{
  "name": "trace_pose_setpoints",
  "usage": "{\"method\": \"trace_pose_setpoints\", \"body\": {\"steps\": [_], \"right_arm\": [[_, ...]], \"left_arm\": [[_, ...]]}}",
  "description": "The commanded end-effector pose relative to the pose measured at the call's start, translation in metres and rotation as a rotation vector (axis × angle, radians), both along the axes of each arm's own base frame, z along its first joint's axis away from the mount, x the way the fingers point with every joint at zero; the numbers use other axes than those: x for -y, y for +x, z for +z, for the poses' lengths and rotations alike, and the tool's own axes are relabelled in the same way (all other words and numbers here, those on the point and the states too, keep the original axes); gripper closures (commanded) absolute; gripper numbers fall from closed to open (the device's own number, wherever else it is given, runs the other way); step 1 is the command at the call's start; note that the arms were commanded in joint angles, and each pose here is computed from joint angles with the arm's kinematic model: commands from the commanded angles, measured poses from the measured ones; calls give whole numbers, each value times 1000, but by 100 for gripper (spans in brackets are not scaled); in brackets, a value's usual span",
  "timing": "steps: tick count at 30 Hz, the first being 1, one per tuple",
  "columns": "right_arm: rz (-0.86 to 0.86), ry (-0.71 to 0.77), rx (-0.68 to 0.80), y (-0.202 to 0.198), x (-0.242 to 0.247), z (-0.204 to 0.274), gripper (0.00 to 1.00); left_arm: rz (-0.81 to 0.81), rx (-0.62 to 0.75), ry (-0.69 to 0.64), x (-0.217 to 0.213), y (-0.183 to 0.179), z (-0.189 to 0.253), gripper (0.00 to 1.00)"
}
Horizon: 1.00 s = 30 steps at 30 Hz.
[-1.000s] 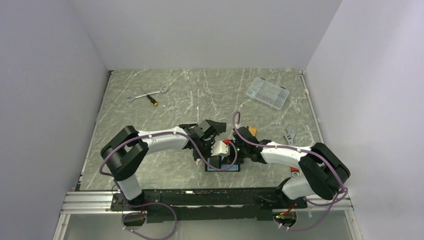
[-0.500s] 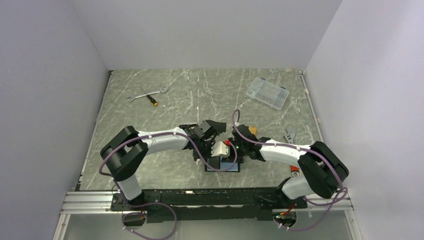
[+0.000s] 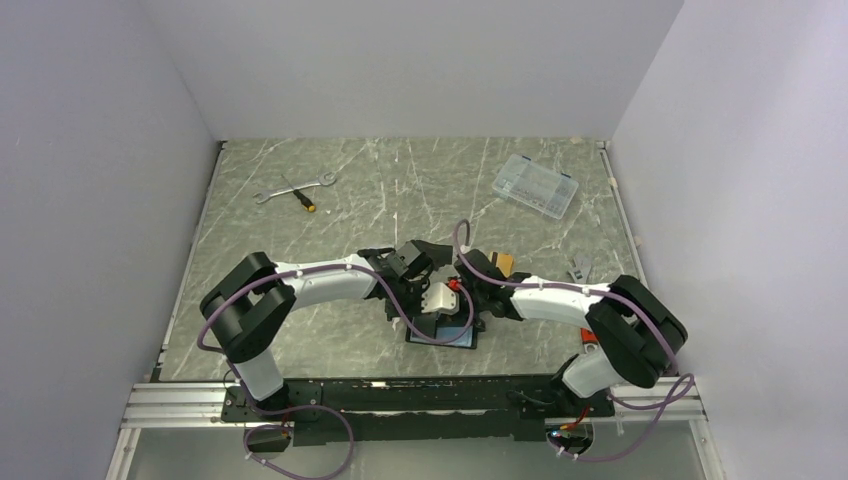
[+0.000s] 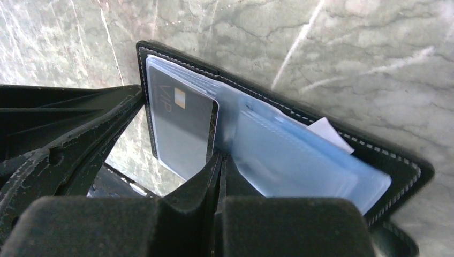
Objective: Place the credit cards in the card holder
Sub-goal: Insert the credit card into the card holder.
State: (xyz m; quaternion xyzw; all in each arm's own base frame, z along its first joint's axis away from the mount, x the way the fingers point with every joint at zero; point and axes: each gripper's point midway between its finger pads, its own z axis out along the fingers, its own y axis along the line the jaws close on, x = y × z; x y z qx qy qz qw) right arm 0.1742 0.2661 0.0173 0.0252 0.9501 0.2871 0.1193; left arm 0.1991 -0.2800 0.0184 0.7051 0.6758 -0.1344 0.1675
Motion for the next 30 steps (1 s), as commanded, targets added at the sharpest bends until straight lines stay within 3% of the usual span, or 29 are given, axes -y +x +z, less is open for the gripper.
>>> {"method": "trace_pose_setpoints", "body": {"steps": [1, 9, 12, 13, 15, 17, 18, 19, 20, 25, 29, 30], "right_arm": [[-50, 56, 88, 26, 9, 39, 99], [-182, 70, 270, 79, 78, 108, 56], [-226, 33, 272, 94, 102, 107, 39], [-246, 30, 259, 99, 110, 103, 36], [-296, 24, 219, 108, 127, 92, 33], [-351, -16, 197, 117, 146, 80, 32], [-367, -49, 189, 119, 152, 74, 32], [-376, -69, 192, 121, 155, 72, 32], [-387, -80, 196, 123, 158, 69, 32], [-420, -119, 197, 123, 169, 55, 29], [-435, -116, 193, 125, 173, 46, 27], [-436, -120, 187, 126, 174, 42, 27]], "left_arm": [[-11, 47, 4, -2, 6, 17, 96], [68, 36, -94, 4, 29, 86, 92], [112, 8, -163, 23, 39, 109, 86], [141, -6, -191, 32, 44, 116, 80], [162, -42, -220, 50, 51, 124, 63], [196, -72, -247, 68, 62, 130, 58], [210, -68, -270, 77, 70, 137, 51], [220, -67, -281, 84, 76, 139, 18], [219, -74, -295, 90, 79, 141, 3], [351, -111, -385, 112, 107, 159, 1], [398, -359, -461, 116, 127, 153, 1], [424, -350, -457, 118, 132, 149, 1]]}}
